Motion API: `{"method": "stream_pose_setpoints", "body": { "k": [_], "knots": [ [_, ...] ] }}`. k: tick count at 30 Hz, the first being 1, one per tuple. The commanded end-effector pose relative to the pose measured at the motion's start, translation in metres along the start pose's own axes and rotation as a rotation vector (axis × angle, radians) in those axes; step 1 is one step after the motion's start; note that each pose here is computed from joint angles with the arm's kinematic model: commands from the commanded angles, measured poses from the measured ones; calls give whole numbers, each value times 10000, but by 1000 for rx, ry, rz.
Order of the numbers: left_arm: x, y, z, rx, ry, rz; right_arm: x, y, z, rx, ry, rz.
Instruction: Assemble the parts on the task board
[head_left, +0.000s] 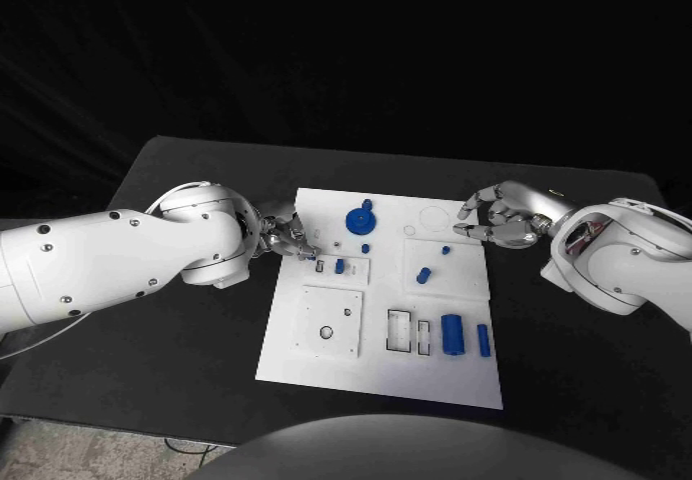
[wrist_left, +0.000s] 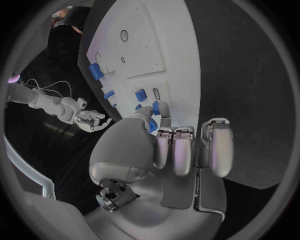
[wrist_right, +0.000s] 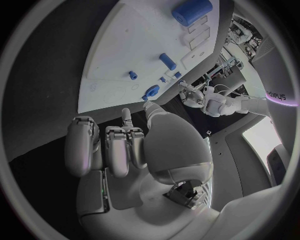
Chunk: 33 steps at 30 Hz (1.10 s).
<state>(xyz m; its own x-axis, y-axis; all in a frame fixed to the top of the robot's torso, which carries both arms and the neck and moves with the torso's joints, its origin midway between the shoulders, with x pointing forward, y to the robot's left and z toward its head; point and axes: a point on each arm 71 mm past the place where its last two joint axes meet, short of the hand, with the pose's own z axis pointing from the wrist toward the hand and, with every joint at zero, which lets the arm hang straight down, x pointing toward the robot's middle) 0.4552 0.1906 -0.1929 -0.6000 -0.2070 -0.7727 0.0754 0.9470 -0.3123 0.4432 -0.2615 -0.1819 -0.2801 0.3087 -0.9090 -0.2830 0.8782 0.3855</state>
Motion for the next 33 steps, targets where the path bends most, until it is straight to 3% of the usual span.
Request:
{"method": "stream_pose_setpoints", "body": {
  "k": [1, 19, 33],
  "knots": [
    [11, -23, 9, 15, -22, 1, 12, 1, 2, -1, 9, 3],
    [128, -82, 66, 14, 23, 20, 15, -12, 3, 5, 14, 14],
    [219, -39, 96, -3, 57, 56, 18, -16, 2, 7, 20, 14]
  ]
}}
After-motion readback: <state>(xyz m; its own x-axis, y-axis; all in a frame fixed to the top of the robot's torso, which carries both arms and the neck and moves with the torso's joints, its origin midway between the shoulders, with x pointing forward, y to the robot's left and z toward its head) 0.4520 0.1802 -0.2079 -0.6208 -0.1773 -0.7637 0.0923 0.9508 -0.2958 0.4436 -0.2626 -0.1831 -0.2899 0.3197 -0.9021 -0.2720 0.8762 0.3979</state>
